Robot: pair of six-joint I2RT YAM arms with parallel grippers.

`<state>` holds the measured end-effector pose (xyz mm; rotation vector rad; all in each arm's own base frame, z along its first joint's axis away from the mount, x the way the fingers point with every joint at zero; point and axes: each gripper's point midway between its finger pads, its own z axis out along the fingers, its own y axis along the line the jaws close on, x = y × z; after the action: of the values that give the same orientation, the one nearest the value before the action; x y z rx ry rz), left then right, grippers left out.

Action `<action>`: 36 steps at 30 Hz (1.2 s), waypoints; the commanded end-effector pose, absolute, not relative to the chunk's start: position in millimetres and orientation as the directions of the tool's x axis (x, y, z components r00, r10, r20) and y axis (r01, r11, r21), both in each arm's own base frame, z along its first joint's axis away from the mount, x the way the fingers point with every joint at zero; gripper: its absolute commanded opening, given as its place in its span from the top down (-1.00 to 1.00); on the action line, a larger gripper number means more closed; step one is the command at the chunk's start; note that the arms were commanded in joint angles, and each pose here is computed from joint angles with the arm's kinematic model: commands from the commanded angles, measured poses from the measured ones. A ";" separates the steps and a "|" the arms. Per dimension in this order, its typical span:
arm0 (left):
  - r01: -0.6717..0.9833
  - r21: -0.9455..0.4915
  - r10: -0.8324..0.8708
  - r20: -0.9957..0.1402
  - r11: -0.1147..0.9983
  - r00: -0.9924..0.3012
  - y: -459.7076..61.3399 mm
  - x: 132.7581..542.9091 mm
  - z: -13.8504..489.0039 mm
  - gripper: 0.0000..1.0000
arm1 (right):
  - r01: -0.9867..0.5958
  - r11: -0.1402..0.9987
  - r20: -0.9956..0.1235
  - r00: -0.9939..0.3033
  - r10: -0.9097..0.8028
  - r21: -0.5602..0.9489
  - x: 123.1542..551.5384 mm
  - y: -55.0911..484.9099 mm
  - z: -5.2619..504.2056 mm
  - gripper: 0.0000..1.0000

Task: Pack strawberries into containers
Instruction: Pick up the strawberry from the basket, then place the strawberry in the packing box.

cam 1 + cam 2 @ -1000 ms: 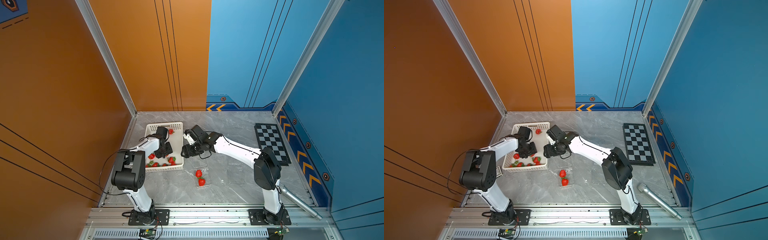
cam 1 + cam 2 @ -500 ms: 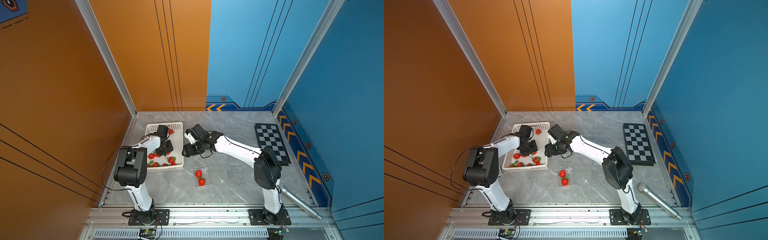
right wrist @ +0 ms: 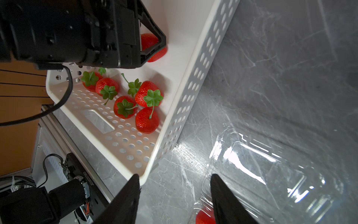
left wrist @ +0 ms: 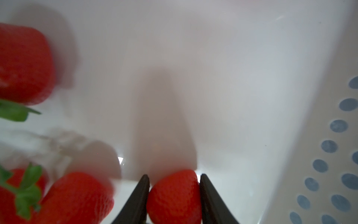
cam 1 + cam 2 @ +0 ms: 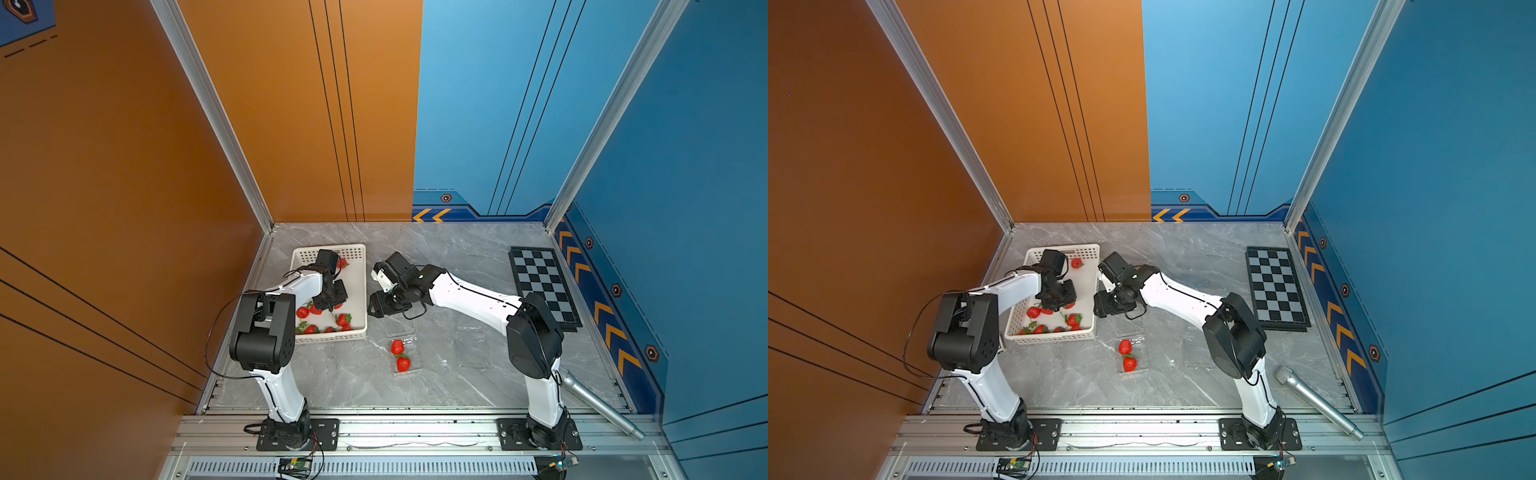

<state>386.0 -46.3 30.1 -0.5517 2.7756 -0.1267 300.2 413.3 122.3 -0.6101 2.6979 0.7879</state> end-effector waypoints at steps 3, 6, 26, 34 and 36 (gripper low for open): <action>-0.330 -0.161 -0.363 -0.266 0.930 -0.893 -55.2 383.1 31.9 0.40 | -0.472 0.761 -0.384 -0.868 -0.315 0.445 298.5 399.0 140.6 -0.18; -0.316 -0.175 -0.355 -0.284 0.933 -0.891 -59.0 379.5 43.2 0.41 | -0.466 0.764 -0.392 -0.869 -0.301 0.446 299.2 391.6 145.9 -0.18; -0.003 -0.142 -0.066 -0.438 0.990 -0.897 -158.6 270.3 144.5 0.39 | -0.276 0.857 -0.334 -0.933 -0.131 0.435 263.7 278.0 132.3 -0.20; 0.177 -0.133 0.101 -0.442 0.975 -0.891 -238.2 212.4 137.8 0.39 | -0.234 0.876 -0.315 -0.944 -0.100 0.423 236.2 249.3 117.4 -0.20; 0.224 -0.112 0.157 -0.427 0.968 -0.891 -255.2 204.1 130.9 0.39 | -0.196 0.884 -0.312 -0.948 -0.060 0.425 240.4 236.8 115.1 -0.21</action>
<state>207.6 -249.5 138.7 0.2807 2.6770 -0.3009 233.8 250.7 113.7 -0.2774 2.7841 0.6956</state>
